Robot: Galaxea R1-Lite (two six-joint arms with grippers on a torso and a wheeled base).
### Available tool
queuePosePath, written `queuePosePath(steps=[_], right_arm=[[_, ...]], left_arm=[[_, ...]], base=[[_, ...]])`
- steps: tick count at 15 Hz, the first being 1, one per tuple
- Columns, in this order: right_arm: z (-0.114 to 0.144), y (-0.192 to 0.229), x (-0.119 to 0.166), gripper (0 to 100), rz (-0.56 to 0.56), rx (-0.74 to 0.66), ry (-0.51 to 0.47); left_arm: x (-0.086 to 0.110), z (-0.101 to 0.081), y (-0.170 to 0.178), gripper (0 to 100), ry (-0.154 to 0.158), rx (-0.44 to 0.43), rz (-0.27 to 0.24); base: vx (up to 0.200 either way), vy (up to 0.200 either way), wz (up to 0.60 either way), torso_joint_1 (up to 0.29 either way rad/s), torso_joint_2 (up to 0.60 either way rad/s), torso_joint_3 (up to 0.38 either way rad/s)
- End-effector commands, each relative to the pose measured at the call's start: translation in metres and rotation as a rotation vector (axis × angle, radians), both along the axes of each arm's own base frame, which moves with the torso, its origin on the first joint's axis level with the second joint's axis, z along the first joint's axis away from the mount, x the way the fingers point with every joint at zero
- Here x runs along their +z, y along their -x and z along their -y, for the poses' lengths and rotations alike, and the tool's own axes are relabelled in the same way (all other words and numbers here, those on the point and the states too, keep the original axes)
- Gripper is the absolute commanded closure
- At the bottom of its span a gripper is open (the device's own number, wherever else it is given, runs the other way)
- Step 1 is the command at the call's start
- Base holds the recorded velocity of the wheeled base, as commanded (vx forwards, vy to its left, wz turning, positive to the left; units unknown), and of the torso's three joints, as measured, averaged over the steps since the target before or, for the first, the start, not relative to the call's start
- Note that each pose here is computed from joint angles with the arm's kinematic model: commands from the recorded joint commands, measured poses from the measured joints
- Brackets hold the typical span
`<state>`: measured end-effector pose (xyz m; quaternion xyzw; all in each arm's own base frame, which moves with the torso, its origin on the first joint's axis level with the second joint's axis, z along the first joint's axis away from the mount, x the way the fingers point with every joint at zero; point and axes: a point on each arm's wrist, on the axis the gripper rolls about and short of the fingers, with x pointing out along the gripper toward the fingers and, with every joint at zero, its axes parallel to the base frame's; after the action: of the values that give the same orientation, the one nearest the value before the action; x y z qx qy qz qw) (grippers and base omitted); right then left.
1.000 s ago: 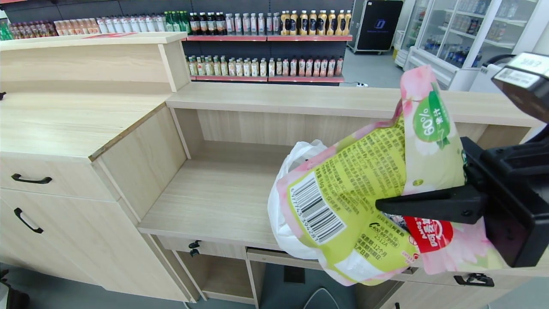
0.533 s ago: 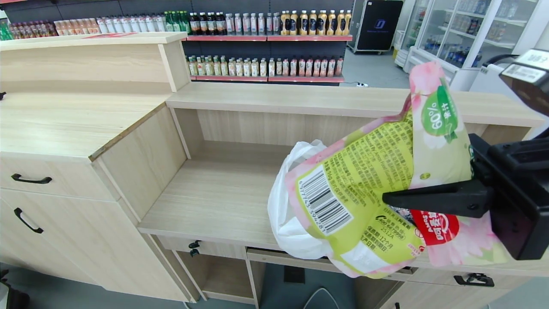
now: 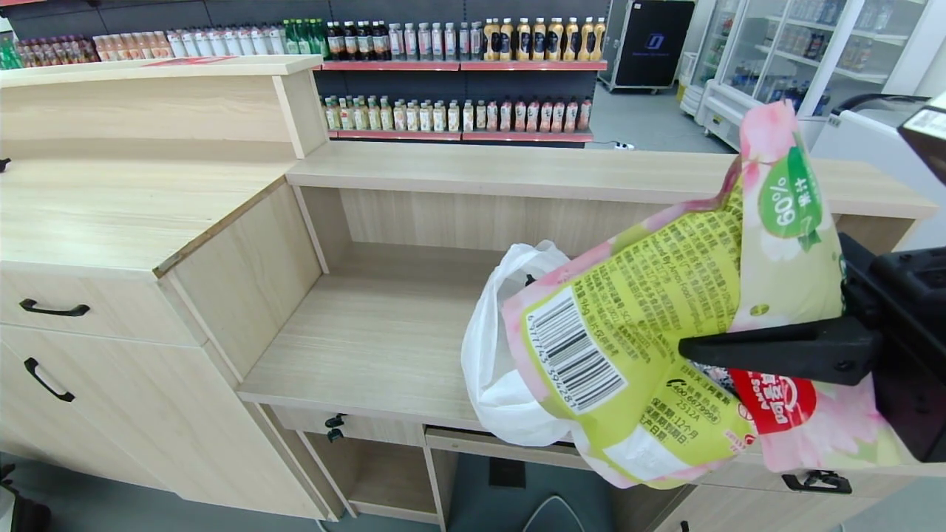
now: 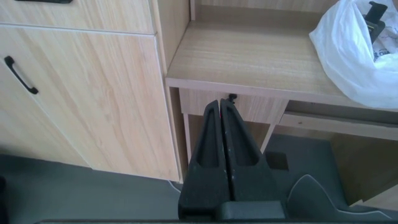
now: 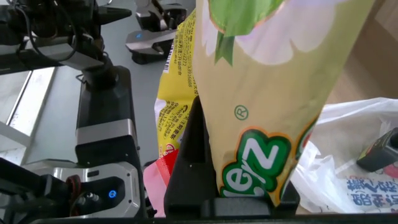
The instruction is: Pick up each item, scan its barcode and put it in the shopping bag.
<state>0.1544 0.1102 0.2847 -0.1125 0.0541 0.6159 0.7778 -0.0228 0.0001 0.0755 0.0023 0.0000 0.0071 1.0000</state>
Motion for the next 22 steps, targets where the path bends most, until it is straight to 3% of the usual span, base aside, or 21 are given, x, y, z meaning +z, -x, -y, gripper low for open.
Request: queuePosePath(steps=[1,2,3,6,8,10,13,20,22], right_arm=[[0.009,-0.002,0.001,100,0.013,-0.052,-0.003],[0.018,-0.005,0.001,100,0.026,-0.109,0.004],[0.038,-0.013,-0.002,100,0.070,-0.260,0.039],[0.108,-0.025,-0.019,100,0.237,-0.730,0.274],[0.145,-0.023,-0.037,100,0.325,-0.869,0.429],[0.169,-0.016,-0.049,100,0.343,-0.921,0.499],[0.184,-0.006,-0.053,100,0.259,-1.039,0.545],[0.193,-0.001,-0.055,100,0.235,-1.088,0.561],[0.192,0.000,-0.054,100,0.254,-1.084,0.570]], left_arm=[[0.000,0.000,0.000,100,0.000,0.001,0.000],[0.000,0.000,0.000,100,0.000,0.001,0.000],[0.000,0.000,0.000,100,0.000,0.001,0.000],[0.000,0.000,0.000,100,0.000,0.001,0.000],[0.000,0.000,0.000,100,0.000,0.001,0.000],[0.000,0.000,0.000,100,0.000,0.001,0.000],[0.000,0.000,0.000,100,0.000,0.001,0.000],[0.000,0.000,0.000,100,0.000,0.001,0.000],[0.000,0.000,0.000,100,0.000,0.001,0.000]], base=[[0.000,0.000,0.00,0.000,0.00,0.000],[0.000,0.000,0.00,0.000,0.00,0.000],[0.000,0.000,0.00,0.000,0.00,0.000],[0.000,0.000,0.00,0.000,0.00,0.000],[0.000,0.000,0.00,0.000,0.00,0.000],[0.000,0.000,0.00,0.000,0.00,0.000],[0.000,0.000,0.00,0.000,0.00,0.000],[0.000,0.000,0.00,0.000,0.00,0.000],[0.000,0.000,0.60,0.000,0.00,0.002]])
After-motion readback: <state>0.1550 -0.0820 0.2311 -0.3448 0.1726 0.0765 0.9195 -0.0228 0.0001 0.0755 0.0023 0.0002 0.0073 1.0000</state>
